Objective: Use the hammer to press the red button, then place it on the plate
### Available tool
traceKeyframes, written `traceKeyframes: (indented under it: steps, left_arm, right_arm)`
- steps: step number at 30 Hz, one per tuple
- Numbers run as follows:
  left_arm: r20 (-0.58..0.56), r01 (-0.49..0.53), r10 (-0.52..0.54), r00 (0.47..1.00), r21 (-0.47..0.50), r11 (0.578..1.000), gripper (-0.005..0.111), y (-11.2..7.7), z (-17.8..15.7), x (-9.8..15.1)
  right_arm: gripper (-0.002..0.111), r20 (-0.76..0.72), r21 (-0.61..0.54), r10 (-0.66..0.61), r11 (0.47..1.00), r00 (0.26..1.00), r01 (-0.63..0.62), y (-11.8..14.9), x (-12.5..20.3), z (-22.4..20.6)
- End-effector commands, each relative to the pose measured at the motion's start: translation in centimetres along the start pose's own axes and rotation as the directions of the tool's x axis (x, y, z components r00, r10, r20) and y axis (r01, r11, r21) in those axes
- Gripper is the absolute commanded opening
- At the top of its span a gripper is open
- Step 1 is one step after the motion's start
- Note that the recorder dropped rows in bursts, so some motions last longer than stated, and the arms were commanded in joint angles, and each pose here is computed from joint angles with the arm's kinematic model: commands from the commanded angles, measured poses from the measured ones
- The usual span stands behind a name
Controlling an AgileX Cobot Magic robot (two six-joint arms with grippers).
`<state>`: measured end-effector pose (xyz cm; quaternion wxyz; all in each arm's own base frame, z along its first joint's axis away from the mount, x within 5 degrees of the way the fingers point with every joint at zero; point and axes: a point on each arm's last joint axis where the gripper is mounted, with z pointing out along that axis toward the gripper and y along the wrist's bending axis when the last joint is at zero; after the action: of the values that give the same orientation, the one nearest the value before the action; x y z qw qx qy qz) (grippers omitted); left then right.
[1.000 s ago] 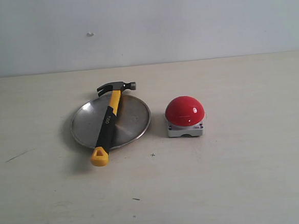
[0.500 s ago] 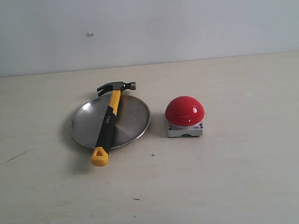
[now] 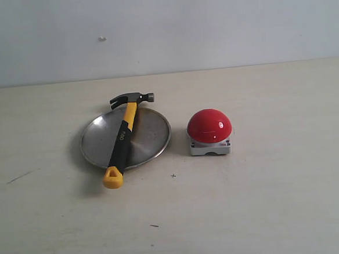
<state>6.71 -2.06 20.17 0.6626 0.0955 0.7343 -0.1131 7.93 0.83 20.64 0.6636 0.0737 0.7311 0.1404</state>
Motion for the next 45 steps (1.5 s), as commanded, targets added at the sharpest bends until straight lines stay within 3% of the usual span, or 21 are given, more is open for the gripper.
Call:
traceKeyframes:
  steps: [1,3,25,32,35,39,45]
  left_arm:
    - [-0.063,0.039,-0.04,0.997,-0.014,0.999,0.0,0.1,-0.1,0.7]
    - [-0.064,0.081,-0.082,0.995,-0.017,0.997,0.0,0.1,-0.1,0.7]
    - [-0.064,0.079,-0.08,0.995,-0.017,0.997,0.0,0.1,-0.1,0.7]
    - [-0.064,0.079,-0.08,0.995,-0.017,0.997,0.0,0.1,-0.1,0.7]
    - [-0.064,0.079,-0.08,0.995,-0.017,0.997,0.0,0.1,-0.1,0.7]
    - [-0.064,0.079,-0.08,0.995,-0.017,0.997,0.0,0.1,-0.1,0.7]
    - [-0.064,0.079,-0.08,0.995,-0.017,0.997,0.0,0.1,-0.1,0.7]
  right_arm:
    - [0.0,0.008,0.002,-0.004,1.0,1.0,0.004,0.0,0.0,0.0]
    - [0.0,0.008,0.002,-0.004,1.0,1.0,0.004,0.0,0.0,0.0]
    - [0.0,0.008,0.002,-0.004,1.0,1.0,0.004,0.0,0.0,0.0]
    - [0.0,-0.034,-0.11,-0.022,0.994,0.999,0.018,0.8,0.4,-0.1]
    - [0.0,-0.028,-0.119,-0.082,0.99,0.996,0.078,0.9,0.4,-0.1]
    - [0.0,-0.041,-0.135,-0.369,0.923,0.929,0.36,0.9,0.8,-0.1]
    - [0.0,-0.075,0.002,-0.397,0.917,0.915,0.398,-0.3,1.1,-1.4]
